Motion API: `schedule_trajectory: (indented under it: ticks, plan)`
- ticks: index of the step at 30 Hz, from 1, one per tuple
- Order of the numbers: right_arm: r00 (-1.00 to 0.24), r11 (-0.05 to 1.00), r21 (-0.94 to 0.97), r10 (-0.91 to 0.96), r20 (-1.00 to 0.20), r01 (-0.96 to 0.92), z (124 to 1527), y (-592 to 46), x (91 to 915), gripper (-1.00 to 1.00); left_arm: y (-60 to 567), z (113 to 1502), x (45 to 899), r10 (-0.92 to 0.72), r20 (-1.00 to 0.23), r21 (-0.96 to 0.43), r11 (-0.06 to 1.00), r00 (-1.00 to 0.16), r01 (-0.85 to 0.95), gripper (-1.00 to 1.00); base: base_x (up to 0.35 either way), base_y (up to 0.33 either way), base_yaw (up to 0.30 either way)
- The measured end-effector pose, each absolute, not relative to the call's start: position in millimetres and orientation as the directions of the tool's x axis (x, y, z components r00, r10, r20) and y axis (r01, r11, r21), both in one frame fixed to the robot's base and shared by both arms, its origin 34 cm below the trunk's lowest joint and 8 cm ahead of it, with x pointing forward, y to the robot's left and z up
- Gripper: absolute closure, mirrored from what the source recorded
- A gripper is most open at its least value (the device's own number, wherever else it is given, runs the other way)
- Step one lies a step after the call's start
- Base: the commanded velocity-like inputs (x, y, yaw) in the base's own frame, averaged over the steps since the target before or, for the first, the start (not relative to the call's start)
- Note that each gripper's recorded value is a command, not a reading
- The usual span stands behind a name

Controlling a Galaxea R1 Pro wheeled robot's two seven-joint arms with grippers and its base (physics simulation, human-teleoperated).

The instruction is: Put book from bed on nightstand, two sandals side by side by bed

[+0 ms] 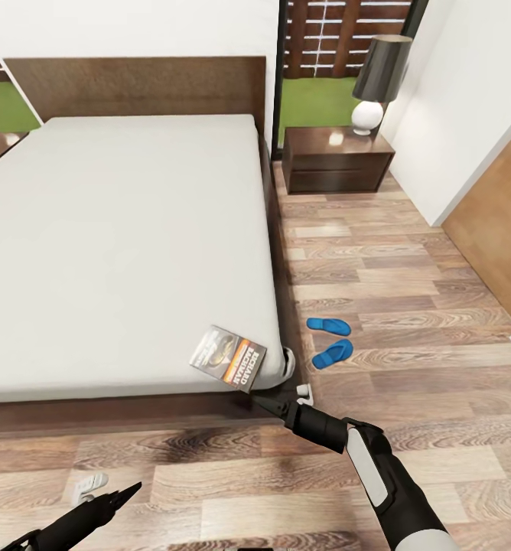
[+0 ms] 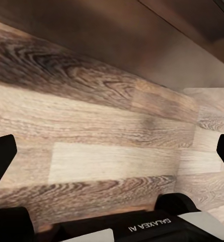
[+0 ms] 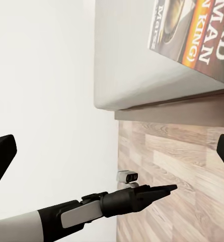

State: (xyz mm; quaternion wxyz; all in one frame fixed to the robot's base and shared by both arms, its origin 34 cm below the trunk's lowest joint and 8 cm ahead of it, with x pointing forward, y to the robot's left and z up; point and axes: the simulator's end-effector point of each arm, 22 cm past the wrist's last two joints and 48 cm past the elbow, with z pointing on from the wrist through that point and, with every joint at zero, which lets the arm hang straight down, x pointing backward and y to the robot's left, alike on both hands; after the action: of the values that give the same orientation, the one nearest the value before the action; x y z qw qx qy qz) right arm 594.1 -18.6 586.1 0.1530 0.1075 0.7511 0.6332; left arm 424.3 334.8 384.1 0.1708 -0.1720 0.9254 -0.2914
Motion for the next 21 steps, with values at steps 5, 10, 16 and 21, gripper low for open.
schedule_trajectory:
  ticks: [5, 10, 16, 21]
  plan:
    - [-0.930, 0.175, 0.984, 0.355, -0.094, -0.033, 577, -19, 593, -1.00, 335, 375, 423, -0.418, -0.216, -0.598, 0.771, -0.883, -0.219, -1.00, 0.000, 0.000, 0.000]
    - [-0.930, 0.175, 0.984, 0.355, -0.094, -0.033, 567, -19, 592, -1.00, 335, 365, 422, -0.418, -0.216, -0.598, 0.771, -0.882, -0.219, -1.00, 0.000, 0.000, 0.000]
    - [-0.930, 0.174, 0.984, 0.356, -0.094, -0.033, 555, -19, 590, -1.00, 335, 353, 420, -0.418, -0.216, -0.598, 0.771, -0.882, -0.218, -1.00, 0.000, 0.000, 0.000]
    - [-0.930, 0.175, 0.984, 0.355, -0.094, -0.033, 545, -19, 589, -1.00, 335, 343, 419, -0.418, -0.216, -0.598, 0.771, -0.882, -0.218, -1.00, 0.000, 0.000, 0.000]
